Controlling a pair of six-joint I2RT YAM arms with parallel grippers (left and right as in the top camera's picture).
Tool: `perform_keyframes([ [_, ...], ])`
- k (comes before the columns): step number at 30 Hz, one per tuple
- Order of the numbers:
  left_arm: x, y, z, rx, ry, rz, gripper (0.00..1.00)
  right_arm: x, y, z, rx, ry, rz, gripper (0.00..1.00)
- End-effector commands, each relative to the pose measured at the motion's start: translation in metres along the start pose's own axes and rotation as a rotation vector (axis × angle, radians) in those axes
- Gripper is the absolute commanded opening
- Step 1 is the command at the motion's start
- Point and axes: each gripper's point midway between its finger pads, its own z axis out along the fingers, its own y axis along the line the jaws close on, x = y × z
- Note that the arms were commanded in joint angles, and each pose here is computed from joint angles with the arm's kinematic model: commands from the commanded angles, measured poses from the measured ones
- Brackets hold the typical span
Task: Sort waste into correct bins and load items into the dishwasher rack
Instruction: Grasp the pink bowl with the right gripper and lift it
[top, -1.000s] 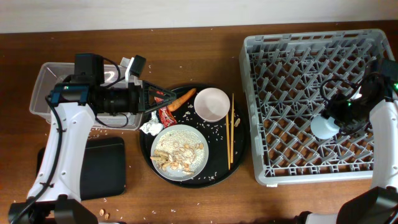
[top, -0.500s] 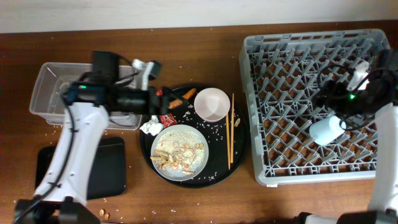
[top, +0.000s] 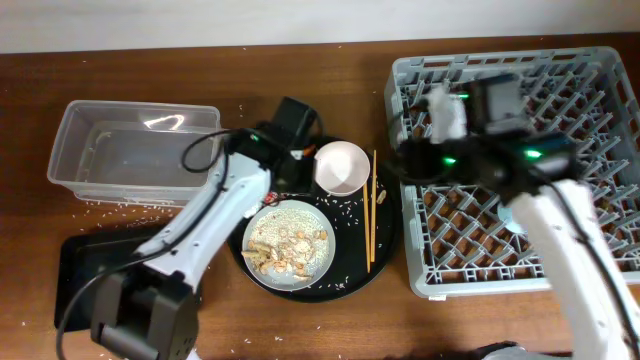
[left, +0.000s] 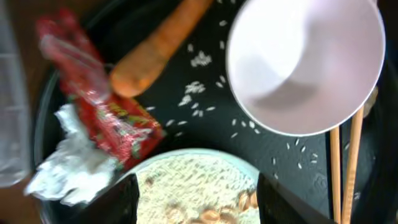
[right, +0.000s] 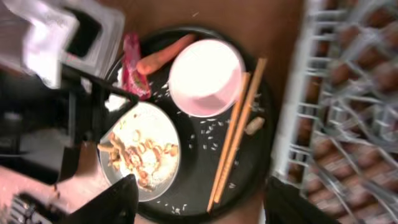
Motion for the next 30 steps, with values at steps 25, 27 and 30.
perform_keyframes([
  [25, 0.067, 0.124, -0.259, -0.105, -0.339, -0.325, 0.99, -0.025, -0.026, 0.129, 0.257, 0.046, 0.048, 0.04],
  [27, 0.066, 0.124, -0.259, -0.105, -0.340, -0.325, 0.99, -0.042, -0.030, 0.088, 0.339, -0.054, 0.035, 0.04],
  [30, 0.066, 0.124, -0.259, -0.105, -0.340, -0.325, 0.99, -0.070, -0.074, -0.030, 0.751, -0.343, 0.045, 0.04],
])
